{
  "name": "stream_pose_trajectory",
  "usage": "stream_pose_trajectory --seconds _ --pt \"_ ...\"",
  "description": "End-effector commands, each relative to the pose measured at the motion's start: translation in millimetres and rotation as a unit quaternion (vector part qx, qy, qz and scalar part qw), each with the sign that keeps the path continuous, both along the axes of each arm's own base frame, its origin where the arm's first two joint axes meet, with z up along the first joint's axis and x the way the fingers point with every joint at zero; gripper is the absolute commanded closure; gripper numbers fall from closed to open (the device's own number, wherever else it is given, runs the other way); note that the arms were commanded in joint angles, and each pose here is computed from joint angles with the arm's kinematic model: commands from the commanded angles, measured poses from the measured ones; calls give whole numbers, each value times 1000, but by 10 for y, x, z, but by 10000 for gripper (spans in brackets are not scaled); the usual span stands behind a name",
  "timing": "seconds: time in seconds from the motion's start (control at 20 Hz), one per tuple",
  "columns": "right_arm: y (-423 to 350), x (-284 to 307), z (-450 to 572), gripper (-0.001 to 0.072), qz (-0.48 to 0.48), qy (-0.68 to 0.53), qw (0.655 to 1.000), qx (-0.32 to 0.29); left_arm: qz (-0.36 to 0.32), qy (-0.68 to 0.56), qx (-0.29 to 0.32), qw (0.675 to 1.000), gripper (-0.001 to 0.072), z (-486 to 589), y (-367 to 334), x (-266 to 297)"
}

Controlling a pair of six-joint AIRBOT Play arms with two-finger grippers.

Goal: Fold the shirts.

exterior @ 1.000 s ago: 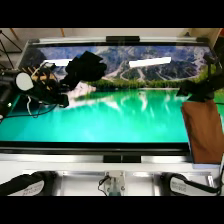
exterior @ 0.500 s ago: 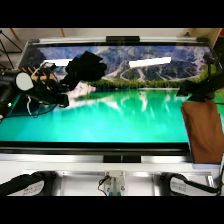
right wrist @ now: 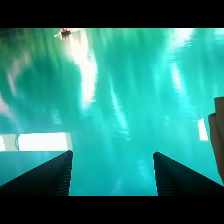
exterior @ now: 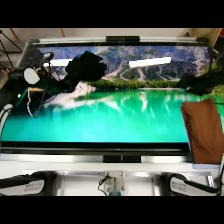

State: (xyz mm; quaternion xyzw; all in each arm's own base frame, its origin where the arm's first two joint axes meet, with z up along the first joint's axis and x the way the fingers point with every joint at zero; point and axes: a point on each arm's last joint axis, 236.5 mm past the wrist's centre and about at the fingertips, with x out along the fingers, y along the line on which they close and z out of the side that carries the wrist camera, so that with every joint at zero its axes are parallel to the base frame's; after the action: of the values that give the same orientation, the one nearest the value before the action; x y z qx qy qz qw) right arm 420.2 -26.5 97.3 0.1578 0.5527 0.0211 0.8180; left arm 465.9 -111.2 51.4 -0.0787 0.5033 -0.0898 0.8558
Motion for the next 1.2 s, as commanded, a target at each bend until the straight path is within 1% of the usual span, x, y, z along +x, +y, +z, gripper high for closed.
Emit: stream_pose_trajectory --seconds 0.0,0.1,0.2,0.5,0.55,0.6,0.65,0.7,0.8,0.85,0.95,1.0,1.05,1.15 --pt "118 55 56 93 4 -14 1000 26 79 -25 -14 996 33 -250 476 786" --pt "128 43 53 93 5 -11 1000 27 91 1 -14 996 33 -597 601 1032" --pt "117 51 51 93 6 -13 1000 25 87 31 -24 995 32 -926 514 1141" --pt "112 63 56 95 8 -17 1000 23 83 66 -21 994 43 -1485 427 1172" --pt "110 64 56 95 8 -17 1000 22 83 68 -23 994 154 -1503 417 1167" --pt "110 65 57 95 8 -17 1000 22 84 69 -28 994 366 -1499 397 1167" --pt "113 63 58 95 8 -17 1000 23 83 69 -38 993 609 -1474 358 1168" --pt "132 48 56 95 10 -14 1000 27 84 68 -54 993 668 -1414 299 1170" --pt "212 -2 61 95 17 -4 999 43 79 57 -91 991 669 -1065 159 1179" --pt "246 -43 57 96 23 3 999 49 56 30 -97 993 669 -746 85 1207" --pt "305 -192 55 97 55 23 997 49 3 -65 -91 994 670 224 -74 1224" --pt "323 -263 97 98 70 25 996 45 -17 -119 -90 989 670 803 -164 1157" --pt "336 -323 173 97 82 18 996 39 -36 -178 -92 979 670 1452 -270 1000" --pt "329 -419 432 97 98 -19 995 18 -63 -285 -107 950 670 2614 -473 491"
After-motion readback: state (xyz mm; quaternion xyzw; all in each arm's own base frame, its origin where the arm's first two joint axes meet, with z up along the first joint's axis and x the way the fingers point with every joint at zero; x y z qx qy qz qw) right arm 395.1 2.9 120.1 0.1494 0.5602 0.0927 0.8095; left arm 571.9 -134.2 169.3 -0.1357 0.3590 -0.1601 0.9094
